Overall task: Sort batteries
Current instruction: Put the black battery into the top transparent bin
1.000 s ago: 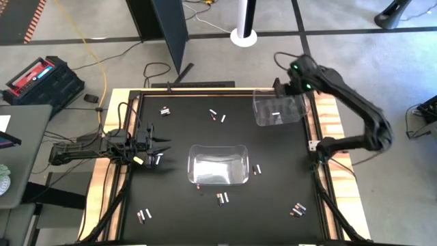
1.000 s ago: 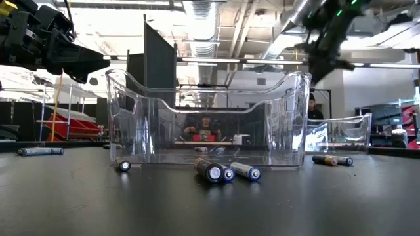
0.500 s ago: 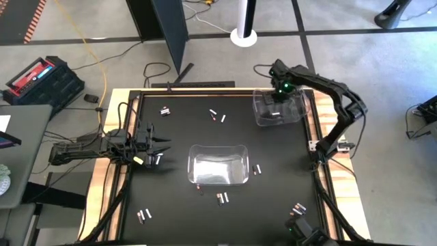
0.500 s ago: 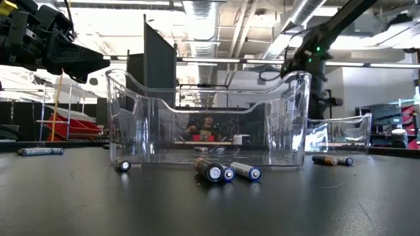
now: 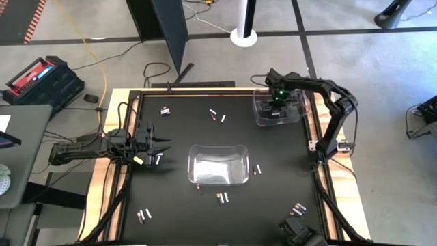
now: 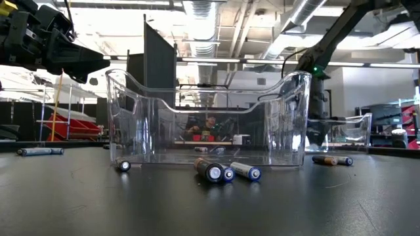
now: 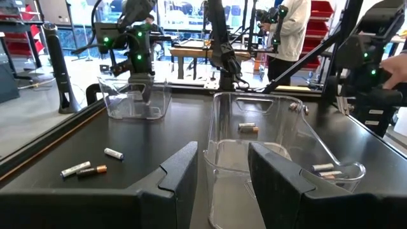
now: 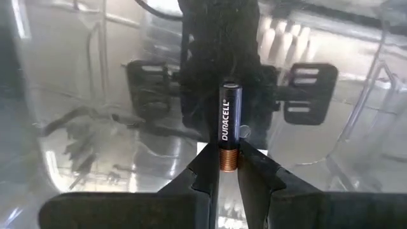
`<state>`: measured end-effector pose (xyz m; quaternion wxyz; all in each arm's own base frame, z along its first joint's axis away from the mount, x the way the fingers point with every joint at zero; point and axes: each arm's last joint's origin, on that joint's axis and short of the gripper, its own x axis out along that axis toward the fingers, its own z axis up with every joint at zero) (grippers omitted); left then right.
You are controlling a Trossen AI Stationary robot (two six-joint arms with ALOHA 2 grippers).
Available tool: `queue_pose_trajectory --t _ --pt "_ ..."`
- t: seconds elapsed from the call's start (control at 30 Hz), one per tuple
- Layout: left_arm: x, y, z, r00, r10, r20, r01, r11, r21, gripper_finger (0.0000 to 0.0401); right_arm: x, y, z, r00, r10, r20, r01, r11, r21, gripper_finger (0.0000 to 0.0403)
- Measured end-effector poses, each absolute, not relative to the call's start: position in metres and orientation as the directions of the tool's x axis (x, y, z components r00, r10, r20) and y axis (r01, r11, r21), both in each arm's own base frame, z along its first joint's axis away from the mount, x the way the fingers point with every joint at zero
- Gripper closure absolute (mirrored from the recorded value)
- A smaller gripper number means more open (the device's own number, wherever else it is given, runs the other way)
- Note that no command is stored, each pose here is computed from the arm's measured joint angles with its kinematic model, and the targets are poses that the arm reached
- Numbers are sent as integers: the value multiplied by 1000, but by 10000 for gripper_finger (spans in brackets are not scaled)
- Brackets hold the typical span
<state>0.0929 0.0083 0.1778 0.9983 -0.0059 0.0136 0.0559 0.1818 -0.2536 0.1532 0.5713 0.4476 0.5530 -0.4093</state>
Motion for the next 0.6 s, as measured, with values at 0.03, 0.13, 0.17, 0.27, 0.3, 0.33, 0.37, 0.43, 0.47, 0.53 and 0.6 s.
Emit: queue_pose_trajectory --t 0.03,0.13,0.17,0.27,0.3,0.33,0.37,0.43,0.47,0.53,0.6 --pt "93 8 178 993 112 -28 -112 994 -10 269 183 -253 152 51 30 -998 962 268 57 333" --pt "93 8 178 993 112 -28 -112 994 -10 269 185 -253 150 48 28 -998 961 272 53 332" --pt "93 8 178 993 112 -28 -112 994 -10 269 186 -253 150 48 26 -999 960 274 53 332" --pt "93 8 178 993 112 -28 -112 994 -10 269 186 -253 152 52 16 -999 960 274 54 329" --pt "93 8 178 993 112 -28 -112 994 -10 269 186 -253 152 54 13 -998 960 274 56 327" --pt "93 8 178 993 111 -29 -112 994 -10 269 186 -253 153 58 9 -998 960 274 58 325" --pt "93 8 178 993 112 -28 -112 994 -10 269 185 -253 154 60 5 -998 960 273 59 322" --pt "93 8 178 993 111 -28 -112 994 -10 269 185 -254 155 67 1 -998 960 273 64 316" --pt "93 8 178 993 111 -28 -112 994 -11 269 185 -254 155 68 -1 -998 960 274 65 312" --pt "93 8 178 993 112 -28 -112 994 -10 269 185 -253 155 68 0 -998 960 274 65 304" --pt "93 8 178 993 112 -28 -112 994 -10 269 185 -253 155 66 3 -998 960 274 64 294"
